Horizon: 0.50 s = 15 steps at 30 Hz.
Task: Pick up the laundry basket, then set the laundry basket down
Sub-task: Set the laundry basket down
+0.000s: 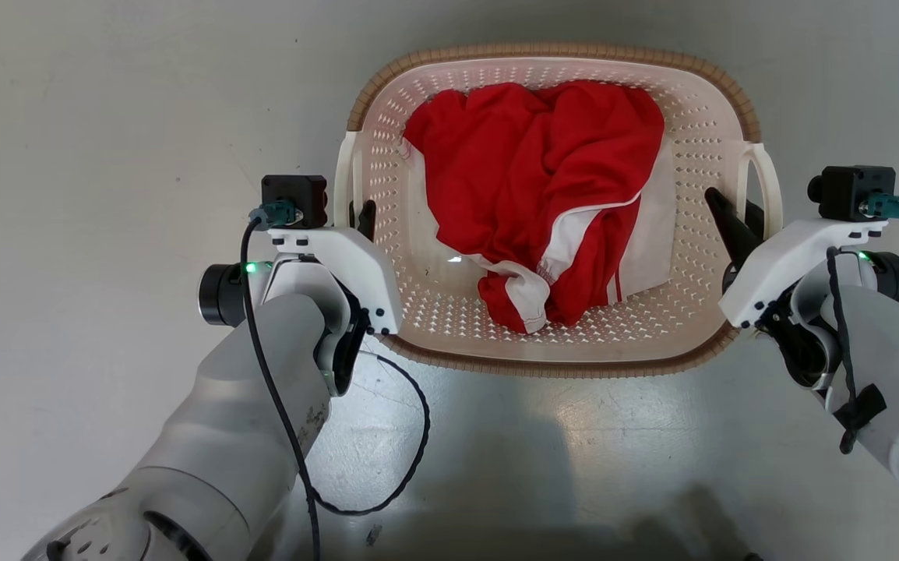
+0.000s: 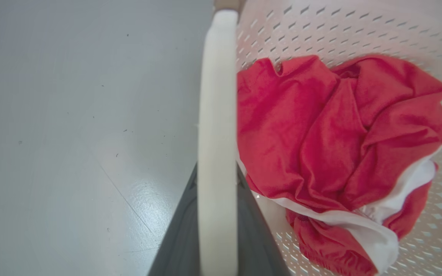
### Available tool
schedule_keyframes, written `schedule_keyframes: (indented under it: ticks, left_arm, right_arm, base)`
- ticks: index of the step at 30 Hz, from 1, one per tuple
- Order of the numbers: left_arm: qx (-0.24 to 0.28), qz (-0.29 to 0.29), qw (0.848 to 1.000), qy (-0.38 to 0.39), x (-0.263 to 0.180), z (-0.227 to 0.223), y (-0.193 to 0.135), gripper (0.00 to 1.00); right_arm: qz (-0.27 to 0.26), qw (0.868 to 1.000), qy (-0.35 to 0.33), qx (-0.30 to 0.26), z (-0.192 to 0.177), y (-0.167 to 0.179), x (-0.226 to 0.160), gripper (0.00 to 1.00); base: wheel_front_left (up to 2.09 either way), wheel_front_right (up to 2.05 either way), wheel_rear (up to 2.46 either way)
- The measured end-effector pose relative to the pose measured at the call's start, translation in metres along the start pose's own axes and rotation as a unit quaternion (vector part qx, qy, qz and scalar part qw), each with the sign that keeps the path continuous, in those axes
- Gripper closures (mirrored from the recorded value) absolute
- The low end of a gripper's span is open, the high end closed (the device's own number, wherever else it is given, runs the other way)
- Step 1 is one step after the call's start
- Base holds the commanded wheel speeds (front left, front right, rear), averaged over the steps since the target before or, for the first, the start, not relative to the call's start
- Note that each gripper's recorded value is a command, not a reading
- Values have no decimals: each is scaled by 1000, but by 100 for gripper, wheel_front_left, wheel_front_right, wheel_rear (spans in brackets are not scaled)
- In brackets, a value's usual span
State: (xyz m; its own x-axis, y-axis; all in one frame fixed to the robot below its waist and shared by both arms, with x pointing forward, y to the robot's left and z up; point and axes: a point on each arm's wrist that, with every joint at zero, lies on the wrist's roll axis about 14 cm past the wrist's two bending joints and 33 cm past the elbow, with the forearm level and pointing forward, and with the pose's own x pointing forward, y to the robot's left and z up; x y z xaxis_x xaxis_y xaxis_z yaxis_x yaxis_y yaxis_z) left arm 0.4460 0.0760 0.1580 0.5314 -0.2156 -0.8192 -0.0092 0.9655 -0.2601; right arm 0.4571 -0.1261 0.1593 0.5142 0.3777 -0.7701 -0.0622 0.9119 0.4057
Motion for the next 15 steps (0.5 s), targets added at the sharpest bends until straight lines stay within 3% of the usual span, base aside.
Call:
schedule_keyframes:
  ticks: [13, 14, 15]
  left_arm:
    - [1, 2, 1000, 9, 8, -10, 2, 100]
    - [1, 2, 1000, 9, 9, -9, 2, 85]
    - [0, 3, 1000, 8, 9, -8, 2, 55]
  right_arm:
    - [-6, 1000, 7, 3, -7, -7, 9, 97]
    - [-7, 1000, 7, 3, -7, -8, 9, 78]
    - [-8, 1000, 8, 4, -7, -8, 9, 55]
  base:
    - [0, 0, 0]
    - [0, 0, 0]
    - [0, 0, 0]
